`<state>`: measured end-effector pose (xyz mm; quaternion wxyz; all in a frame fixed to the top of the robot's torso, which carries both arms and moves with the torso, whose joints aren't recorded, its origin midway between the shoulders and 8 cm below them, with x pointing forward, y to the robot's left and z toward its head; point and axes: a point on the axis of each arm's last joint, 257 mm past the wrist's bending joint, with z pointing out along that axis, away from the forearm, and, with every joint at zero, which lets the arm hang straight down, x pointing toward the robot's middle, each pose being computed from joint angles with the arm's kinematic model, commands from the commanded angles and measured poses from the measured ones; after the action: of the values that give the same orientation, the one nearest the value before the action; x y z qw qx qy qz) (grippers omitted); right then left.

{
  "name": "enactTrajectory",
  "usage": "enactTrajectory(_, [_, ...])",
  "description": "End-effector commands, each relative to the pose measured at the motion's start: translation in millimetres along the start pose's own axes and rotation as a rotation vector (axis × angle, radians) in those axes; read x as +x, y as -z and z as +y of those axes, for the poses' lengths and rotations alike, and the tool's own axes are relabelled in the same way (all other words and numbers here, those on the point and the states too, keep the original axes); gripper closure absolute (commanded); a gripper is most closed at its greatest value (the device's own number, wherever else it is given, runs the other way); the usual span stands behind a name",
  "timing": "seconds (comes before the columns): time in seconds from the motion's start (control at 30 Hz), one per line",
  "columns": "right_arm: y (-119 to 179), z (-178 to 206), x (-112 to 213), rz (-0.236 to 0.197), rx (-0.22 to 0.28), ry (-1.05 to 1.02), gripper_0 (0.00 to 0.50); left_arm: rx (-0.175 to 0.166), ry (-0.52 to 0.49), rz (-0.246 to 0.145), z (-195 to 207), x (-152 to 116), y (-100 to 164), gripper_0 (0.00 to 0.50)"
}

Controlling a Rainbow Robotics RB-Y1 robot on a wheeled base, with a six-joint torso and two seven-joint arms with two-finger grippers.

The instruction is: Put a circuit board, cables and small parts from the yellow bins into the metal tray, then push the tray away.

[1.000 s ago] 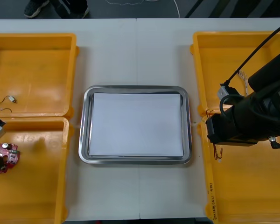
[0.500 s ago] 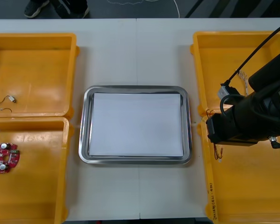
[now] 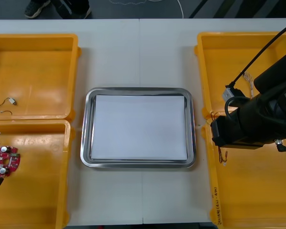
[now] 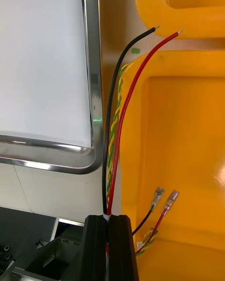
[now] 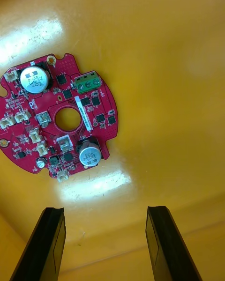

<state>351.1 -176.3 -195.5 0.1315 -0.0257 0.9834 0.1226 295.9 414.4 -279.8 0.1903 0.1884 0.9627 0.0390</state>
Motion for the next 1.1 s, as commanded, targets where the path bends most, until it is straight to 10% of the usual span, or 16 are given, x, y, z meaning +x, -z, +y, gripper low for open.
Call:
enactTrajectory(0.03, [9, -6, -8, -0.022, 0.030, -0.017, 0.500, -0.030, -0.066, -0.055, 4, -22, 10, 0.000])
enactTrajectory(0.63, [9, -7, -8, -0.023, 0.034, -0.023, 0.500, -0.032, 0.010, -0.040, 2, -69, -2, 0.000])
enactTrajectory(1.1, [9, -7, -8, -0.021, 0.033, -0.025, 0.500, -0.005, 0.489, -0.027, -1, -84, -4, 0.000])
